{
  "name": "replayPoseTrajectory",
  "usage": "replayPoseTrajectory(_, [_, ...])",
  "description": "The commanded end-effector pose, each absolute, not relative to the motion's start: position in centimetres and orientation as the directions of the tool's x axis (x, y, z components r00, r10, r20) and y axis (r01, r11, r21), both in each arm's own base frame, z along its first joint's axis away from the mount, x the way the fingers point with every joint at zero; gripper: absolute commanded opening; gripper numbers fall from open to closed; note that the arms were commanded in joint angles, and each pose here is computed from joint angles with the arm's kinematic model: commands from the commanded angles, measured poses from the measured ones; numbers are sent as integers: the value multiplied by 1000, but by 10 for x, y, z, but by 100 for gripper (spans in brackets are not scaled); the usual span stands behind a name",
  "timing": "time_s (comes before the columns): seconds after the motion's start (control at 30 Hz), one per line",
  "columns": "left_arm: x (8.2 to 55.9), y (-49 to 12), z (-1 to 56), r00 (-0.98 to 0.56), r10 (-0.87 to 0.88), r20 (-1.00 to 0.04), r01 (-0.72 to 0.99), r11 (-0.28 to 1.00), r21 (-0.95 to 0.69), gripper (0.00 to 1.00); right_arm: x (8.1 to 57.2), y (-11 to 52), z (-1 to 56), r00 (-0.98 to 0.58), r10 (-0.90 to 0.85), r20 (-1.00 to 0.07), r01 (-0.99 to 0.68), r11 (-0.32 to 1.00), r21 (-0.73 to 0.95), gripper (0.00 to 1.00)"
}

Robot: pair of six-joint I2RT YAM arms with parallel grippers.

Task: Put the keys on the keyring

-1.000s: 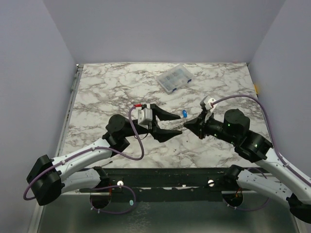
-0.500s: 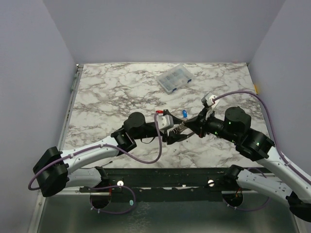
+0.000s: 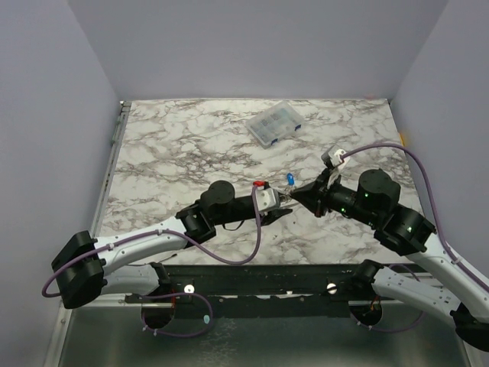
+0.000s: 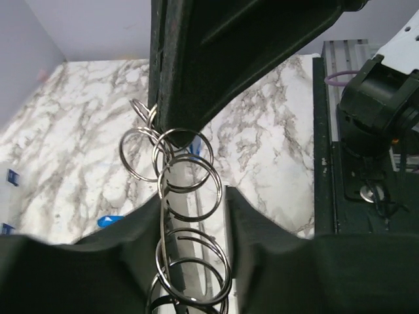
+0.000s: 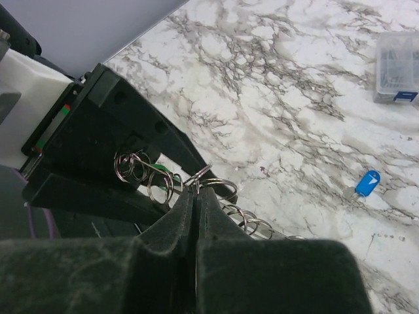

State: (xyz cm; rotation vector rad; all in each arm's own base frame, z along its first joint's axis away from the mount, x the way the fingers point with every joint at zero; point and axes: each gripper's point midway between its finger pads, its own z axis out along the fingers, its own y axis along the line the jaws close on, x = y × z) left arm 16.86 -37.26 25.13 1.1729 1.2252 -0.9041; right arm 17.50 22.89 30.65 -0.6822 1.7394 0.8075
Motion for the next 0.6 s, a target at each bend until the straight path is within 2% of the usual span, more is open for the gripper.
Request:
replayPoseTrajectory(0.0, [161,-371,278,196,-5,-981,963,189,192,48,169,235,315,-283,-27,-959,-791,571,217,1])
replayPoseTrajectory(0.1, [158,-370,282,200,-28,-979,963,187,192,49,168,235,315,-283,-19,-959,-792,568,223,1])
replayPoseTrajectory(0.13, [157,-370,283,199,-34,-979,965,181,190,42,168,236,315,-285,-17,-958,-793,567,226,1])
replayPoseTrajectory(0.23, [156,-370,286,203,-41,-978,965,179,193,2,167,236,315,-287,-14,-958,-795,560,230,1])
replayPoseTrajectory(0.37, [159,-365,288,219,-46,-975,956,208,205,0,165,234,313,-290,-5,-957,-790,566,237,1])
replayPoseTrajectory(0.4, [159,-364,289,224,-51,-973,955,212,208,0,166,231,312,-294,-3,-956,-779,580,238,3])
replayPoseTrajectory(0.5, [159,-364,289,226,-54,-973,954,213,210,0,170,217,316,-288,24,-957,-735,635,237,34])
replayPoseTrajectory(0.57, [156,-364,290,228,-59,-972,956,201,212,0,167,206,326,-257,52,-965,-725,650,228,43])
